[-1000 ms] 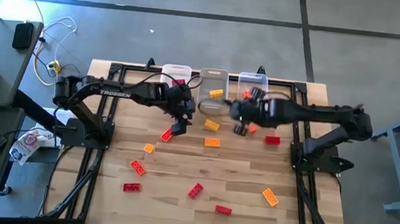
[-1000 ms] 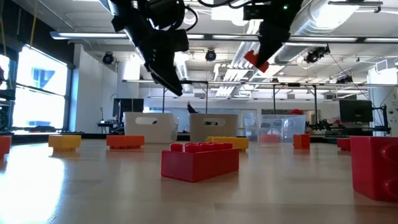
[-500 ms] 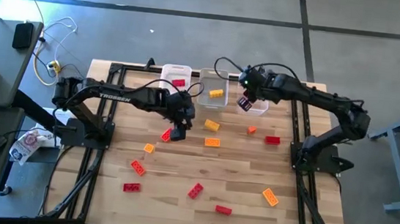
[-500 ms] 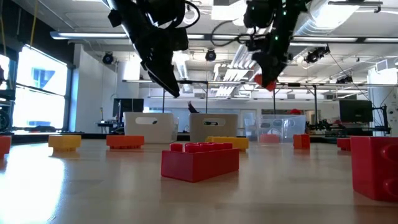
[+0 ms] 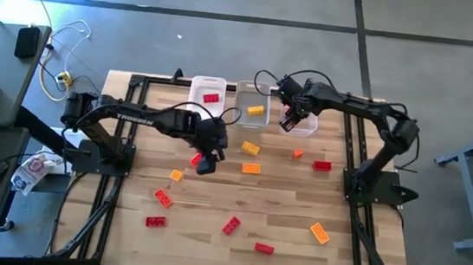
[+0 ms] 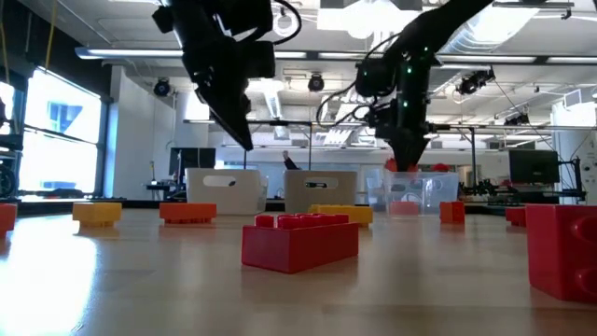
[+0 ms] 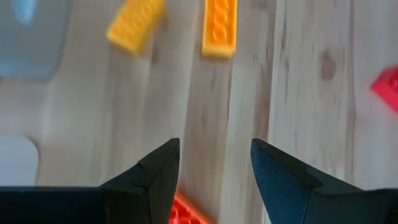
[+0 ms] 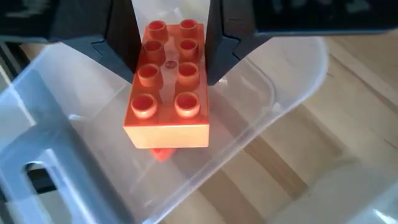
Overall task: Sort & place blocks by color
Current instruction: Put the orange game piece into the transparent bin, then put the yellow game piece into the gray bin
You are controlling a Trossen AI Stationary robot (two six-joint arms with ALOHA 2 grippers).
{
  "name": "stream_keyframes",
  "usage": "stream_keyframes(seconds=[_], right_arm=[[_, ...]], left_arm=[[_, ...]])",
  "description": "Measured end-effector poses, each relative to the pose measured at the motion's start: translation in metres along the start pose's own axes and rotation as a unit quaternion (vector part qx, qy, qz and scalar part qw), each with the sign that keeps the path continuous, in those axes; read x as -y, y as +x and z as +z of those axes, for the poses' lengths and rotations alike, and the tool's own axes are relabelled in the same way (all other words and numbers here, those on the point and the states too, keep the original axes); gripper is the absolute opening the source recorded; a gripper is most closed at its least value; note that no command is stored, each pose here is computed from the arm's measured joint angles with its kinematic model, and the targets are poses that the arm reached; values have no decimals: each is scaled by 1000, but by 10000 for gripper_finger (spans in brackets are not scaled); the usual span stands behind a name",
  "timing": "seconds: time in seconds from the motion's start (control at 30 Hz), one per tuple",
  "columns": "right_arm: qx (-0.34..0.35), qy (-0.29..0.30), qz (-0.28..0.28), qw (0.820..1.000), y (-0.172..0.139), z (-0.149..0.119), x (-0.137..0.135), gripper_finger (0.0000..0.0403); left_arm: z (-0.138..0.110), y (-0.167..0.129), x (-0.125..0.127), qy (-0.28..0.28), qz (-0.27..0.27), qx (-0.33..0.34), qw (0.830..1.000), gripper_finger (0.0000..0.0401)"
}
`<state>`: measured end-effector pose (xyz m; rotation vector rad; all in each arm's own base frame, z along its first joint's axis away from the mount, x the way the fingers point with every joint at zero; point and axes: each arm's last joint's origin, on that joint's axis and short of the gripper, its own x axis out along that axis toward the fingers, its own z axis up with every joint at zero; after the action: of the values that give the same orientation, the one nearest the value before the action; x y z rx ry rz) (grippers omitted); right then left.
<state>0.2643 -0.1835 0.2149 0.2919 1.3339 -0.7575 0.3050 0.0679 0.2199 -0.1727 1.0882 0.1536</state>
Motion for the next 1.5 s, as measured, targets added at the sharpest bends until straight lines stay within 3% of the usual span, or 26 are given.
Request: stream_keyframes(seconds=[0.47,0.63,0.87,1.17,1.5], right_arm=[[-35,-3,-7,999,30,5,2,120],[-41,-20,-6,999,31,4,5,128],[-43,-23,-7,999,31,3,5,169],[-51,-23,-33,998,30,2,6,192],[-52,-9,-10,999,12,12,9,193]], left_arm=[[-21,-1,30,4,-13,-101,995,186],[-30,-3,39,-7,19,-142,990,186],[-42,-6,49,-1,53,-190,980,186],[-50,-9,64,54,78,-209,973,186],[-61,-14,77,5,128,-230,965,186]])
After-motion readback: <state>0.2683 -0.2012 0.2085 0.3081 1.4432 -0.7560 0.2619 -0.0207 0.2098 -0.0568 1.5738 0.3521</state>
